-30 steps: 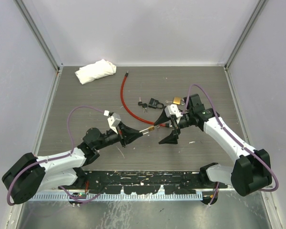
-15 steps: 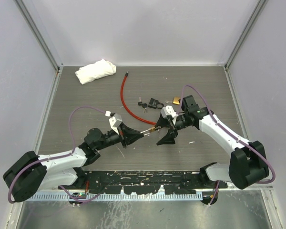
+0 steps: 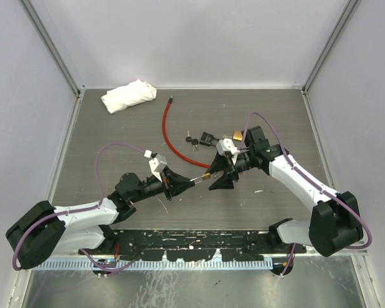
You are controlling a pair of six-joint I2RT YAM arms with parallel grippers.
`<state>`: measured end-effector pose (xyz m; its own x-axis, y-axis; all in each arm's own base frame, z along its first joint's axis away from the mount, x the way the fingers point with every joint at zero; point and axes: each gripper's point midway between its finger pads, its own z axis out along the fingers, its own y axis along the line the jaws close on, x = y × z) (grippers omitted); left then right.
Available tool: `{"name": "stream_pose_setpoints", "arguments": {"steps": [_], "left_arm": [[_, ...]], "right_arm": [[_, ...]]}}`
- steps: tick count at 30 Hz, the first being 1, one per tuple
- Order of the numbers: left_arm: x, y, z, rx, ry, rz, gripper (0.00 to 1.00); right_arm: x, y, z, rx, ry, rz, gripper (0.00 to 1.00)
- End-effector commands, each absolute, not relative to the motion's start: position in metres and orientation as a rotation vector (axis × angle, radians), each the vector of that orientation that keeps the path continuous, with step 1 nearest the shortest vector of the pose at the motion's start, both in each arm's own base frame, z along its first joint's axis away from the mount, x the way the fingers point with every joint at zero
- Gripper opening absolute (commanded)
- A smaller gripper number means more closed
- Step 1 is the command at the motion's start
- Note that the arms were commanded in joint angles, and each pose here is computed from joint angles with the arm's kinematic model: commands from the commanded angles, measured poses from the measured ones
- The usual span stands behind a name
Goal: Lock with the key
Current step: Lock the lock.
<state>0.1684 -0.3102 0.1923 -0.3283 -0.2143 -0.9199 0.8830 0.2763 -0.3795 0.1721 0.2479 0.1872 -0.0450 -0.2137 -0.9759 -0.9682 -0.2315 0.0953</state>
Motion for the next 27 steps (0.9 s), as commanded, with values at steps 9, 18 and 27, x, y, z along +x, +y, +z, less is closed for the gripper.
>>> {"name": "stream_pose_setpoints", "arguments": {"steps": [9, 18, 27], "left_arm": [[0.1721, -0.3119, 0.2355, 0.635, 1.309, -1.288, 0.00], [0.1729, -0.3089, 0.2370, 0.635, 1.301, -1.266, 0.00], [0.1755, -0.3117, 0.2369, 0.664, 1.300, -1.217, 0.00]], "right_arm": [[0.1731, 0.2513, 0.2027, -1.512, 1.233, 1.326, 0.41], [0.1726, 0.2515, 0.2024, -1.507, 1.241, 1.341, 0.17], [0.1706, 0.2541, 0.2001, -1.497, 1.275, 1.391, 0.01]]}}
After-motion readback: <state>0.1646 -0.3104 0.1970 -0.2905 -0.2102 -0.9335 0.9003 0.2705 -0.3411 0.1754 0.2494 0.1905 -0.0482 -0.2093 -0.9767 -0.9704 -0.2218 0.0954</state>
